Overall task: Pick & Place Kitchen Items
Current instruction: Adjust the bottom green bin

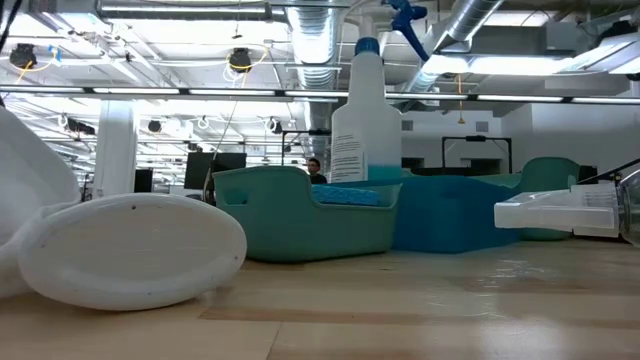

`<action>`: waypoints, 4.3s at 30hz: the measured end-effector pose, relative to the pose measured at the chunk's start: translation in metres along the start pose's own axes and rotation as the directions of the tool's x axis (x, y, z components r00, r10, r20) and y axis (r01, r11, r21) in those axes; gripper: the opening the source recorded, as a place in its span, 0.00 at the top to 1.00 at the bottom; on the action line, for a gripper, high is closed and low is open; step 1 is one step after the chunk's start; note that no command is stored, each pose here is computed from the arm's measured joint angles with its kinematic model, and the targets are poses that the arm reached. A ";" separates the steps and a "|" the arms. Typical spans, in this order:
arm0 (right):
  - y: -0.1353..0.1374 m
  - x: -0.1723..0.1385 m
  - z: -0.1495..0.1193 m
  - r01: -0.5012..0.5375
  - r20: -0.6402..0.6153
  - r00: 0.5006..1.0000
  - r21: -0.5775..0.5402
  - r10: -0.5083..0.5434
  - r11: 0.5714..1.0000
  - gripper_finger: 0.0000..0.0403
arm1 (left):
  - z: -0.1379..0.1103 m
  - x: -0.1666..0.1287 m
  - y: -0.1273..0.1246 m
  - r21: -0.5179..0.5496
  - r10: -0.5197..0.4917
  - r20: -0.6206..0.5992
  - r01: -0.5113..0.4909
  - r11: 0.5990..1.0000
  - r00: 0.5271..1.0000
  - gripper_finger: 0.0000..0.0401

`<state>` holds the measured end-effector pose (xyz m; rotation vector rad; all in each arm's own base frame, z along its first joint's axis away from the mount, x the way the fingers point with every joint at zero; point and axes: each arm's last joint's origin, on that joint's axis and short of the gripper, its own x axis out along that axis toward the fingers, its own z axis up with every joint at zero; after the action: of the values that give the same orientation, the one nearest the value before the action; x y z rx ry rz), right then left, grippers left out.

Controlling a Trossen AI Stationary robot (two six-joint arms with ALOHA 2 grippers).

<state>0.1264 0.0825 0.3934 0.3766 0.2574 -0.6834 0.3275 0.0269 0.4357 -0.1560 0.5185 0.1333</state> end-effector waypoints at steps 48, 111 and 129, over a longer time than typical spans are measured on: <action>-0.005 0.006 0.001 0.045 -0.048 0.998 -0.023 -0.046 0.999 0.69 | -0.277 0.088 -0.070 -0.343 -0.279 -0.332 0.160 0.926 0.901 1.00; -0.004 0.006 0.001 0.038 -0.055 0.998 0.009 -0.038 0.999 0.69 | -0.283 0.100 -0.083 -0.489 -0.347 -0.289 0.174 0.855 0.892 1.00; -0.005 0.005 0.000 0.045 -0.071 0.996 -0.017 -0.046 0.999 0.69 | -0.287 0.117 -0.087 -0.606 -0.331 -0.191 0.154 0.780 0.924 1.00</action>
<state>0.1268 0.0756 0.3901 0.3818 0.3395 -0.7129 0.3043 -0.1001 0.1411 -0.8603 0.7345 0.0067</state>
